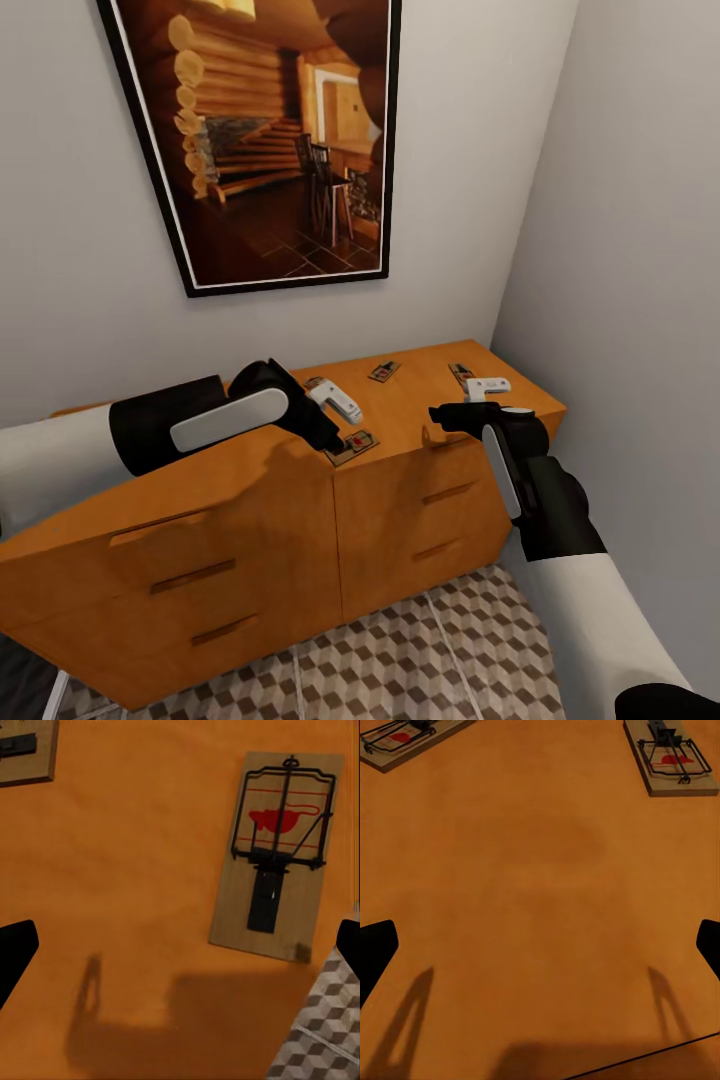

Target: Take the four mousetraps from the cabinet in the bathroom and place them on the bathroom floor. Make sure all four end up on the same floor surface, and ensure that at least two of them are either under or directly next to the same bathroom sink.

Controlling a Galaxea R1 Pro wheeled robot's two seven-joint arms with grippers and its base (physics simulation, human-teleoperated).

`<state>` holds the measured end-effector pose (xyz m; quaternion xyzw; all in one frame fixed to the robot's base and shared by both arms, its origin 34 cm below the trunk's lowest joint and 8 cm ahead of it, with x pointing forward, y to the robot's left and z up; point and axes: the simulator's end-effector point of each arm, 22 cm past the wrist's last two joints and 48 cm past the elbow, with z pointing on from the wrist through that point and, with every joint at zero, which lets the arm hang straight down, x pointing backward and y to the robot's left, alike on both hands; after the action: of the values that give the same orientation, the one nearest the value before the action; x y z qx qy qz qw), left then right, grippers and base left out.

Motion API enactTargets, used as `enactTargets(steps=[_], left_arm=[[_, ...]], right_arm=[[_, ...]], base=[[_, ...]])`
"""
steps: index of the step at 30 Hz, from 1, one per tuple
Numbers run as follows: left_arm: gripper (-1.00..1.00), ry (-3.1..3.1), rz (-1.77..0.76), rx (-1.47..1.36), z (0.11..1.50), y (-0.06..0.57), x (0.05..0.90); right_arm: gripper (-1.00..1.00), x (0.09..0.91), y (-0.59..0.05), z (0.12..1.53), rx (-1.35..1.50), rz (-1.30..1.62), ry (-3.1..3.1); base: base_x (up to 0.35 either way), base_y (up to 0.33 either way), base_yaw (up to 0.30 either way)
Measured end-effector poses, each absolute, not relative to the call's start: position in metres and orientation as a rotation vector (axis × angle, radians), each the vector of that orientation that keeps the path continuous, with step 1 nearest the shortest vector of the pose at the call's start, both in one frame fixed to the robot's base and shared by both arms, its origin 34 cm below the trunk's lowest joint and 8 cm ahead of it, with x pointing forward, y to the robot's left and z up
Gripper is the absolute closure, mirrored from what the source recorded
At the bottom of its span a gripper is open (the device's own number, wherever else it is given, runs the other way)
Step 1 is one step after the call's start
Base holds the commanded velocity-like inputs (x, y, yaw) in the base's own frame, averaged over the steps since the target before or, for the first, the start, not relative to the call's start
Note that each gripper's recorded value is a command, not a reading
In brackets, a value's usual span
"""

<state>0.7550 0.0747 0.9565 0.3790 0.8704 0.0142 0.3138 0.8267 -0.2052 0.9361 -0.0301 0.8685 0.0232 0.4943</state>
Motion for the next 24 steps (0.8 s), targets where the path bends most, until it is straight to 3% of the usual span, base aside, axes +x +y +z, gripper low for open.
enactTargets(steps=[24], left_arm=[[-1.0, 2.307, -0.084, 1.075, 0.947, 0.046, 0.734]], right_arm=[[-1.0, 0.826, -0.206, 0.935, -0.073, 0.055, 2.107]], base=[[0.0, 0.0, 0.0]])
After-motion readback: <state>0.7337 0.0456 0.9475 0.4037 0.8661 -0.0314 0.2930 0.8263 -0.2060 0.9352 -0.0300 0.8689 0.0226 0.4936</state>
